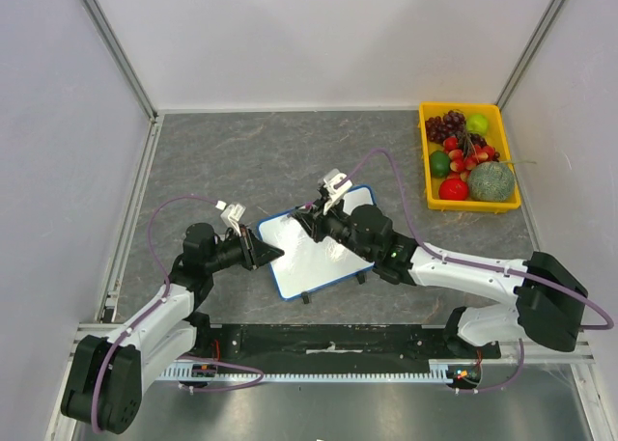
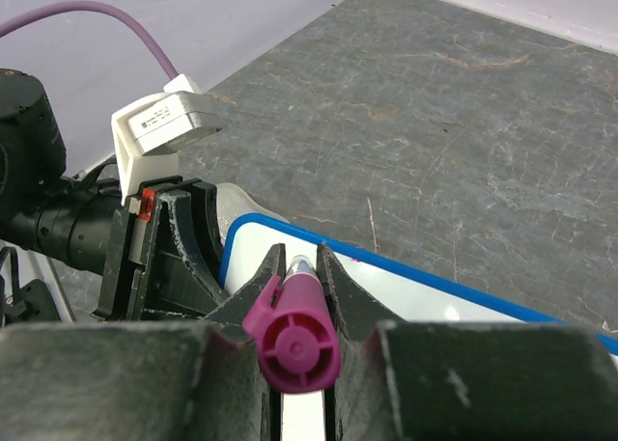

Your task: Write a sentence on the whiteboard

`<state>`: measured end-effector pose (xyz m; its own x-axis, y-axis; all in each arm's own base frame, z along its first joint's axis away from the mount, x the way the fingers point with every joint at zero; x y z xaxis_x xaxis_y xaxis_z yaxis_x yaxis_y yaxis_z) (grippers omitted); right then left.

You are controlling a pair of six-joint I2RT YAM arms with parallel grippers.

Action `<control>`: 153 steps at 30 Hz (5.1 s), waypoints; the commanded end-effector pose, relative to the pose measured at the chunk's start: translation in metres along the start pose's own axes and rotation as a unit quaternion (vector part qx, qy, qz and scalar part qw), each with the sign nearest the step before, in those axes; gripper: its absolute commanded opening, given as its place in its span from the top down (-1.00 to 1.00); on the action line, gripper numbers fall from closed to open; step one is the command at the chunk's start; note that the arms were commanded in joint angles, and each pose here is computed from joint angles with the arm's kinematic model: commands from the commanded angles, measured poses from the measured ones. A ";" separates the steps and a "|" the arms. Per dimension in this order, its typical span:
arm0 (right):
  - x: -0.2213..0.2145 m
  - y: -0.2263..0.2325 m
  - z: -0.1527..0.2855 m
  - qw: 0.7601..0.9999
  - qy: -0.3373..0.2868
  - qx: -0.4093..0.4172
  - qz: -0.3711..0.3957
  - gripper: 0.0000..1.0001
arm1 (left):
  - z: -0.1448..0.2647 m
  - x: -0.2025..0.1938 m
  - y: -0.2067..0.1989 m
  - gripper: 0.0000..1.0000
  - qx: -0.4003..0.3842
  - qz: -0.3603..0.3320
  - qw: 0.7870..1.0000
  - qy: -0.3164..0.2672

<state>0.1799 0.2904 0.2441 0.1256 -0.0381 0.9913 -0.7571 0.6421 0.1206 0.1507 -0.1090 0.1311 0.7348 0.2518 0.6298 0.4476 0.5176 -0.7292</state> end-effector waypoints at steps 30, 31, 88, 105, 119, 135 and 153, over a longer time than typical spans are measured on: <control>-0.018 0.001 0.001 1.000 0.022 -0.008 -0.002 1.00 | 0.000 0.001 0.008 0.96 0.020 -0.040 0.999 -0.013; -0.018 0.002 0.002 1.000 0.022 -0.008 -0.002 1.00 | 0.000 0.001 0.008 0.96 0.020 -0.040 0.999 -0.013; -0.006 0.003 -0.004 0.998 0.025 -0.065 -0.007 1.00 | 0.001 0.000 0.007 0.96 0.016 -0.043 0.999 -0.014; -0.020 0.009 -0.003 0.998 0.047 -0.028 -0.021 1.00 | 0.001 0.000 0.007 0.96 0.016 -0.044 0.999 -0.017; -0.026 0.001 0.008 0.996 0.060 -0.064 -0.015 1.00 | 0.002 0.000 0.006 0.96 0.016 -0.046 0.999 -0.019; -0.020 -0.003 0.021 0.996 0.057 -0.069 -0.018 1.00 | 0.002 0.000 0.006 0.96 0.017 -0.044 0.999 -0.019; 0.003 -0.008 0.012 0.998 0.016 -0.046 -0.040 1.00 | 0.002 -0.001 0.007 0.96 0.015 -0.044 0.999 -0.017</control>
<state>0.1722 0.2662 0.2340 0.2287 -0.0131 0.9734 -0.6619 0.7311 0.1653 0.1476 -0.1082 0.1297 0.7312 0.2521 0.6339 0.4532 0.5151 -0.7275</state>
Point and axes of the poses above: each gripper's point midway between its finger pads, its own z axis back along the fingers, its own y axis along the line the jaws close on, x = y × z, the point moved 10 cm from there along z, back along the fingers, and after that the axes turned 4 degrees about z, right-handed, at the moved point
